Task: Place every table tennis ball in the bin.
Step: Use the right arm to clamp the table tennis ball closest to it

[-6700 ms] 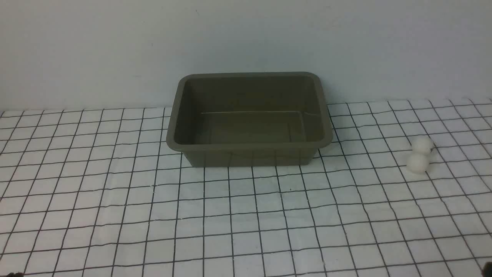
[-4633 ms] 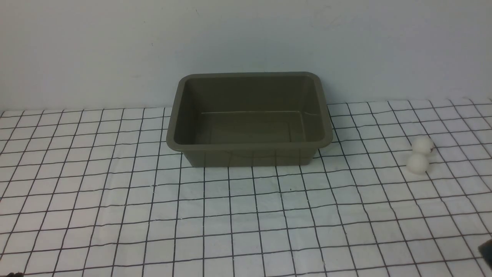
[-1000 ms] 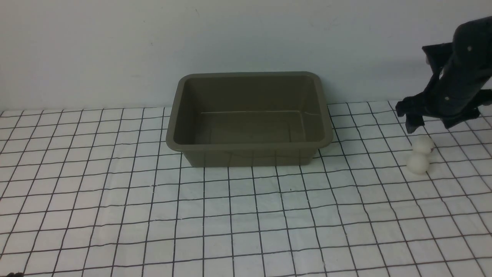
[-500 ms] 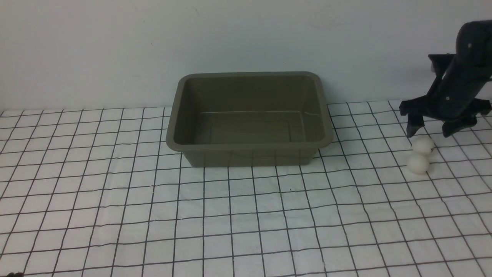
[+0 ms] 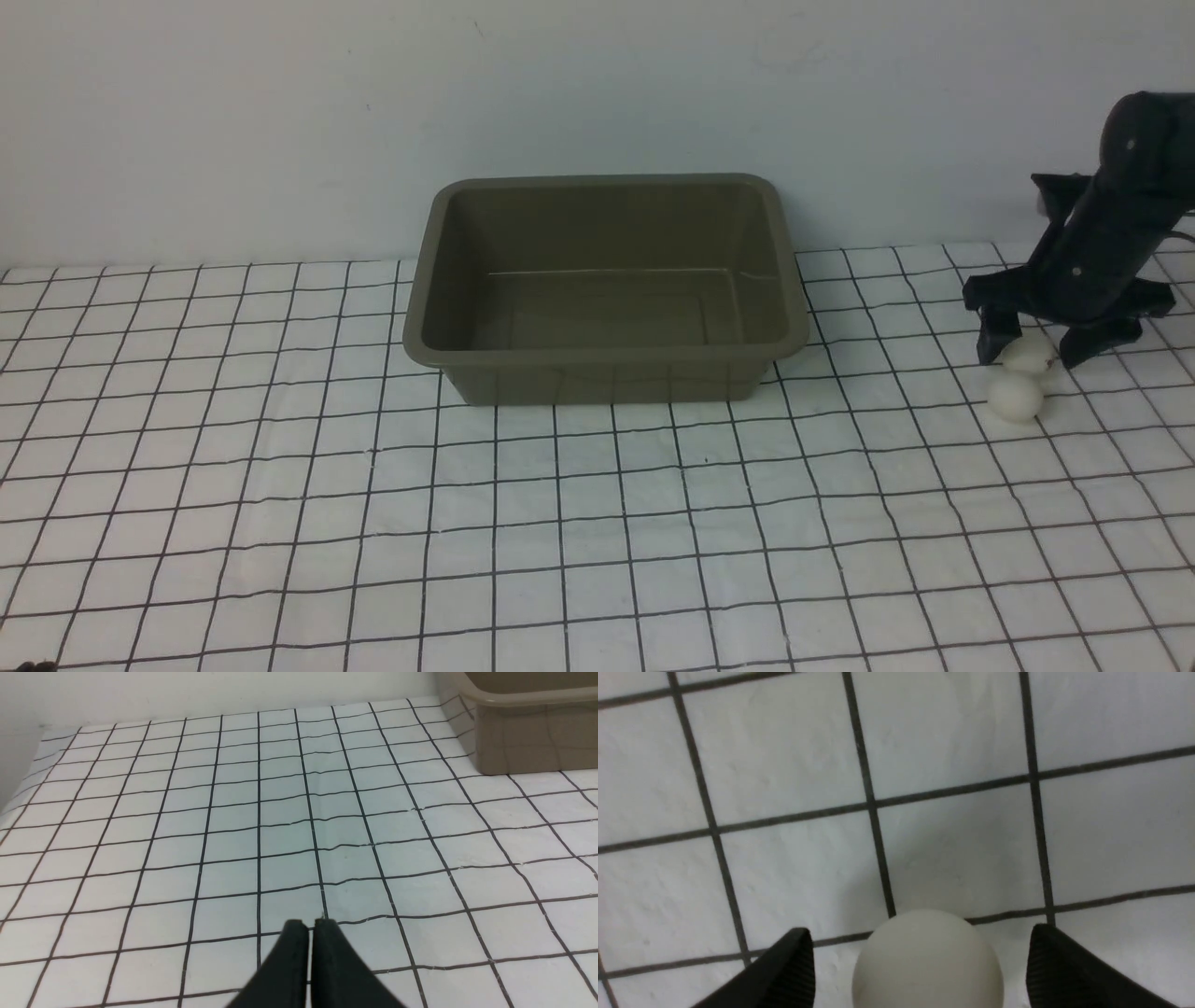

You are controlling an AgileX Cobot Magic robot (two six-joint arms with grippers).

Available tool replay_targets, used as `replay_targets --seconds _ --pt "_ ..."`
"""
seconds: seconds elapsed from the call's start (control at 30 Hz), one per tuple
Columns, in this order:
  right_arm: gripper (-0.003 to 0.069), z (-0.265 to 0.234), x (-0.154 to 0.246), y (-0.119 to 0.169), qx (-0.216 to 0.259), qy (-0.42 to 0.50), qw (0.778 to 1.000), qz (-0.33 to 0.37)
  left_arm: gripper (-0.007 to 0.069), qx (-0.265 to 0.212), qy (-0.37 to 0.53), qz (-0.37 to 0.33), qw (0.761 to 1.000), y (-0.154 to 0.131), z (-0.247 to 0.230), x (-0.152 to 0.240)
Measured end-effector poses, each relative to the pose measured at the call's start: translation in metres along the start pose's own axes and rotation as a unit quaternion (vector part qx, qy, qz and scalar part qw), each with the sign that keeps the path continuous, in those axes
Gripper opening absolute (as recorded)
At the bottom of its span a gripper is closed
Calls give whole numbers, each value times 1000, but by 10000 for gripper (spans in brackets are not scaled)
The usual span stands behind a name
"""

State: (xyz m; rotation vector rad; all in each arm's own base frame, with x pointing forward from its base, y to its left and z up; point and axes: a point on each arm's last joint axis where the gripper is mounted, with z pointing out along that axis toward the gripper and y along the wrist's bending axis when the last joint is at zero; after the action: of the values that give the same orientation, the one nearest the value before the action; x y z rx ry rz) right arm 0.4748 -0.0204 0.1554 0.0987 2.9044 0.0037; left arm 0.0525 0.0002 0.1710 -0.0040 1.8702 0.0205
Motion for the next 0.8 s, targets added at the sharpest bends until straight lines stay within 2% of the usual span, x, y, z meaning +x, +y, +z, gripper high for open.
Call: replay_targets --seconds 0.1,0.27,0.63,0.8 --pt "499 0 -2 0 0 -11 1000 -1 -5 0 0 0 1000 0 0 0" --pt "370 3 -2 0 0 -9 1000 -2 -5 0 0 0 1000 0 0 0" --pt "363 -1 -6 0 0 -7 1000 -6 -5 0 0 0 1000 0 0 0" --pt "363 -31 -26 4 -20 -36 999 -4 -5 0 0 0 1000 0 0 0"
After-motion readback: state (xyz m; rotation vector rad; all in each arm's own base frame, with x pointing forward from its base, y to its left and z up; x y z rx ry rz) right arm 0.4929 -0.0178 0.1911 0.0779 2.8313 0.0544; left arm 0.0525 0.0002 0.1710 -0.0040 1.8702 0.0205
